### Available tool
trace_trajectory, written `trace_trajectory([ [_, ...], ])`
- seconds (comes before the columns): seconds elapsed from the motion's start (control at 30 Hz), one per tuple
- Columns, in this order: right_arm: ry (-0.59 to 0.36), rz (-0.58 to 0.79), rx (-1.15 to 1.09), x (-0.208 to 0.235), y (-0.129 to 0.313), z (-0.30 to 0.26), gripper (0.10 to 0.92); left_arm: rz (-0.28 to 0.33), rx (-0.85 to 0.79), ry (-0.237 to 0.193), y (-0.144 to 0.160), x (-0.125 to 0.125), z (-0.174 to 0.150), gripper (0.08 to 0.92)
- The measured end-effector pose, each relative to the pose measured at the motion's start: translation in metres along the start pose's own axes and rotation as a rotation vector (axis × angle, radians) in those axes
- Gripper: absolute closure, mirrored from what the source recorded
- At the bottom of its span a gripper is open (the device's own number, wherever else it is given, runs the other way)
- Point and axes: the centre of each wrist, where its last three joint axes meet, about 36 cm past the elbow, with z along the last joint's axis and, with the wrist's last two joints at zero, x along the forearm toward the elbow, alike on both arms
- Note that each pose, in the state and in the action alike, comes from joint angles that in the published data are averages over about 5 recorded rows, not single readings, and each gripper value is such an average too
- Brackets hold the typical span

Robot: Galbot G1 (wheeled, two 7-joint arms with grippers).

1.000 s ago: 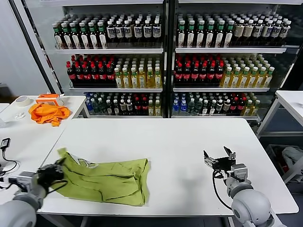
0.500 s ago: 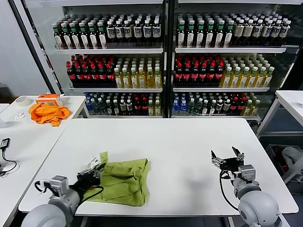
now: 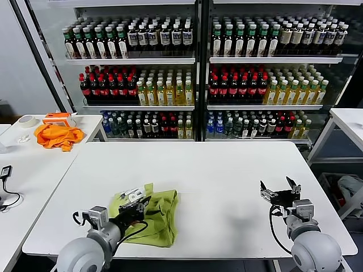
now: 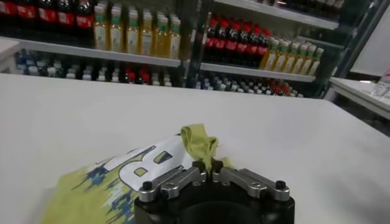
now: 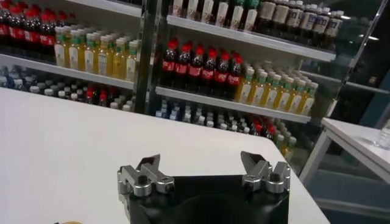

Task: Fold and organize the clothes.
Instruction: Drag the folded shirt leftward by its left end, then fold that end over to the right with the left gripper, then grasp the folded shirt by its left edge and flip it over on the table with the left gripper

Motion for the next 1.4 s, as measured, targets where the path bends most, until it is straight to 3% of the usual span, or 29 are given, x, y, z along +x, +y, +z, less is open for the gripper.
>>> trace_trajectory([
  [0.23,-0.008,0.006,0.007,-0.002,-0.003,-0.002,0.200,0.050,0.036,0.024,-0.005,-0.014,0.004,0.855],
  [0.53,-0.016,0.003,0.010,-0.004,-0.002,-0.007,0.200,0.134,0.147,0.027,-0.013,-0.027,0.007,0.601],
  [0.7,-0.026,-0.010,0.006,-0.007,0.000,-0.010,0.200,0.142,0.185,-0.027,-0.011,-0.013,-0.002,0.454],
  [0.83,-0.039,-0.029,-0.003,-0.009,0.006,-0.013,0.200,0.055,0.159,-0.072,0.012,0.002,-0.002,0.341],
  [1.0,-0.046,-0.054,-0.005,-0.013,0.015,-0.016,0.200,-0.105,0.110,-0.071,0.044,0.014,0.014,0.209],
  [1.2,-0.050,-0.072,0.006,-0.013,0.019,-0.017,0.200,-0.248,0.041,-0.053,0.067,0.016,0.037,0.177],
  [1.4,-0.051,-0.073,0.016,-0.010,0.017,-0.018,0.200,-0.307,0.026,-0.053,0.075,0.013,0.051,0.177],
])
